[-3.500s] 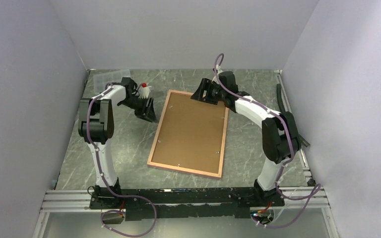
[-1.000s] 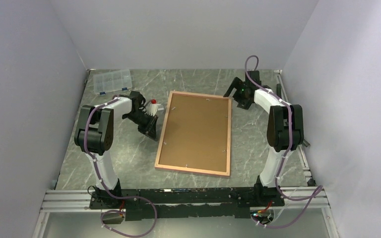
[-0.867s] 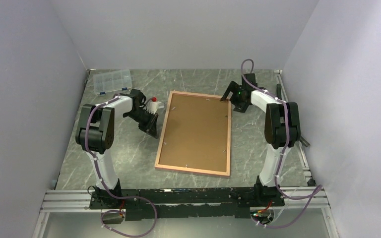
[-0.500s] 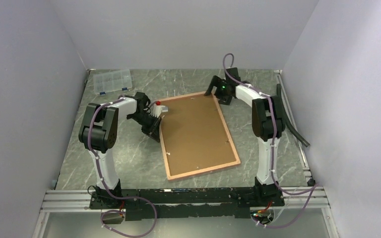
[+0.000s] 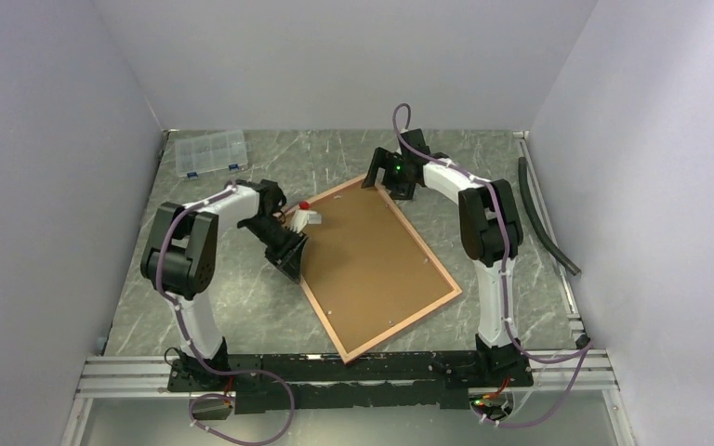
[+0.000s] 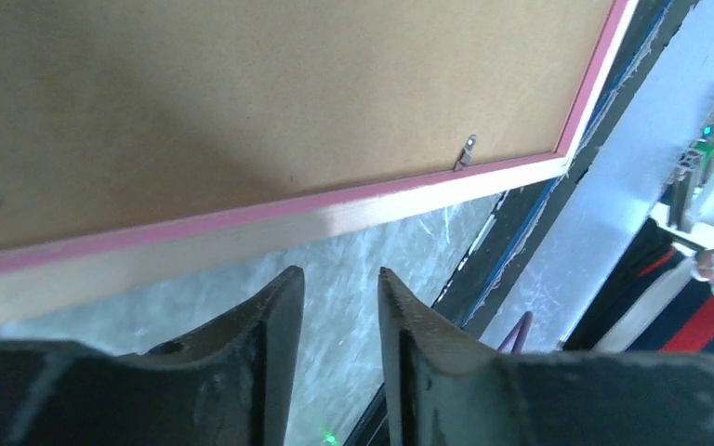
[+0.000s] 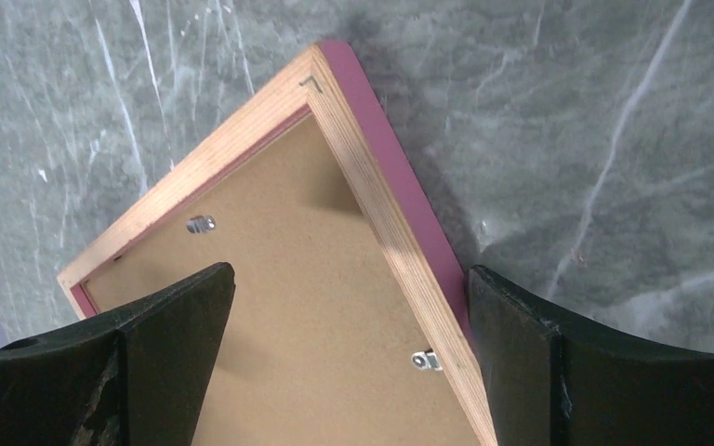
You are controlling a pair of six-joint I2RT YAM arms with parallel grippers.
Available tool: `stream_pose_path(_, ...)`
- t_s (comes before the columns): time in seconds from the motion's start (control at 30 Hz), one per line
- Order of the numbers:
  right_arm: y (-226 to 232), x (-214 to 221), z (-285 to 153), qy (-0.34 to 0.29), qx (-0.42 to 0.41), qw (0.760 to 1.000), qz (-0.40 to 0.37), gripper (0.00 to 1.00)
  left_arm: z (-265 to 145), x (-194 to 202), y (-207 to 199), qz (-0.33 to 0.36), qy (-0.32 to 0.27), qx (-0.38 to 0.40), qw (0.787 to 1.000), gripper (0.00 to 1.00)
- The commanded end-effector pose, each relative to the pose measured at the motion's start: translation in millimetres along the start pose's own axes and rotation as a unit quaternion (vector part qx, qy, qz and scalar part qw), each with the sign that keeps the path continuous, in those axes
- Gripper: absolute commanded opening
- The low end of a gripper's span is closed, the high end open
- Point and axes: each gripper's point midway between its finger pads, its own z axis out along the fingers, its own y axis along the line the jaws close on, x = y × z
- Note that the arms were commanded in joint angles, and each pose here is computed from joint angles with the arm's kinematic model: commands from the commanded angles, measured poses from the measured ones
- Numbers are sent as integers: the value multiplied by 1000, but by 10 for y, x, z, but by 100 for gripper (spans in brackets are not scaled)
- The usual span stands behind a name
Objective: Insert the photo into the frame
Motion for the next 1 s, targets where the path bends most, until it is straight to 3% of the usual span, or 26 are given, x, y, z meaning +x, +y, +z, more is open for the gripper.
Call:
stream_pose_path(0.0,163,-85,-369,-6,5,1000,-19,99,-554,-232,-155,54,-57,-14,997,44)
stream_pose_path(0.1,170,-202,-522,-35,26,999,-27,100,-928,-337,54,43,-88,-55,994,50)
stream_pose_path(0.23,259,-175,-634,-54,28,998,-33,99,-1315,-588,662,-11,-147,-120,982,50)
stream_pose_path(0.43,770,358,-566,-16,-37,997,-68,91,-1444,-814,1288,-76,-194,-131,969,46)
stream_pose_path(0.7,1498,1292,-299,68,-122,982,-126,83,-1249,-888,1371,-83,-201,-87,972,40)
stream_pose_path(0.97,1791,1690,-47,123,-164,968,-148,77,-1122,-816,1435,-92,-192,-82,974,30)
